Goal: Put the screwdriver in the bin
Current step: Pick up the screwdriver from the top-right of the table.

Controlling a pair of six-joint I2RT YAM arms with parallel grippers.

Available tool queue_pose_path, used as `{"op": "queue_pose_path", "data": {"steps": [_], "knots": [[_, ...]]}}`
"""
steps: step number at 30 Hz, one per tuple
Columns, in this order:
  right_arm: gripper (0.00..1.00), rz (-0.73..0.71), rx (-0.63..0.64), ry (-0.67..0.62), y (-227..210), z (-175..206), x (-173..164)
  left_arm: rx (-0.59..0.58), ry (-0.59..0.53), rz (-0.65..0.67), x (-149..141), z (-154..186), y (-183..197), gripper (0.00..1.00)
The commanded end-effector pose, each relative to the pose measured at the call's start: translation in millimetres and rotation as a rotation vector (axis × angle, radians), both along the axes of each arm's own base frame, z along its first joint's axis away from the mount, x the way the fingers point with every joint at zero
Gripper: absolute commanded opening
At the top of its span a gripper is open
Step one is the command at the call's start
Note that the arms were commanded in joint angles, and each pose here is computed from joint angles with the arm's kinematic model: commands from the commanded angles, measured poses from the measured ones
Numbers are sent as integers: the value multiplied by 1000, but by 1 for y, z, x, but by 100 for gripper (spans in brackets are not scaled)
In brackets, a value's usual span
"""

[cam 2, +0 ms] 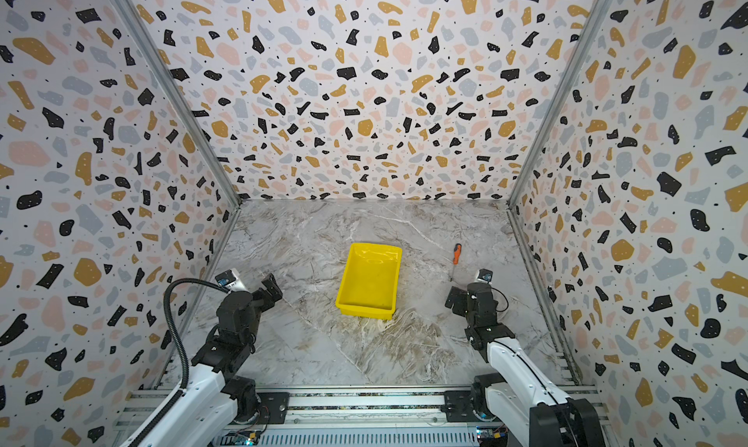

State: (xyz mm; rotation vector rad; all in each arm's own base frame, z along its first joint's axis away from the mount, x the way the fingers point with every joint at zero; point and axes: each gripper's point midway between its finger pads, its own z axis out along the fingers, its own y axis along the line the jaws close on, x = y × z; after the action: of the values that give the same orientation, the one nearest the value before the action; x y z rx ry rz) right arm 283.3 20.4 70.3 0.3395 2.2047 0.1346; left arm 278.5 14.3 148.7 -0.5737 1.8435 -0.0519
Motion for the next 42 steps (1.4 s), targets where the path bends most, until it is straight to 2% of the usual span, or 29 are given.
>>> {"op": "queue_pose_path", "data": {"steps": [1, 6, 11, 15, 22, 26, 34, 42], "knots": [[99, 11, 89, -121, 10, 28, 10, -9, 19, 117, -9, -8, 17, 100], [99, -9, 79, -98, 6, 24, 11, -26, 22, 61, -1, -13, 7, 100], [99, -85, 74, -52, -7, 17, 9, -1, 66, 137, -6, -18, 19, 100], [99, -157, 79, -58, -21, 20, 10, -19, 45, 130, -7, -19, 17, 100], [99, -259, 90, -173, -46, 63, 42, -19, 42, 124, -7, -18, 17, 100], [99, -264, 125, -176, -48, 75, 72, -18, 43, 124, -7, -18, 17, 100], [99, -146, 154, -32, -23, 59, 141, -16, 41, 127, -7, -18, 18, 100], [99, -105, 154, 180, -12, 14, 177, -15, 38, 123, -7, -18, 17, 100]]}}
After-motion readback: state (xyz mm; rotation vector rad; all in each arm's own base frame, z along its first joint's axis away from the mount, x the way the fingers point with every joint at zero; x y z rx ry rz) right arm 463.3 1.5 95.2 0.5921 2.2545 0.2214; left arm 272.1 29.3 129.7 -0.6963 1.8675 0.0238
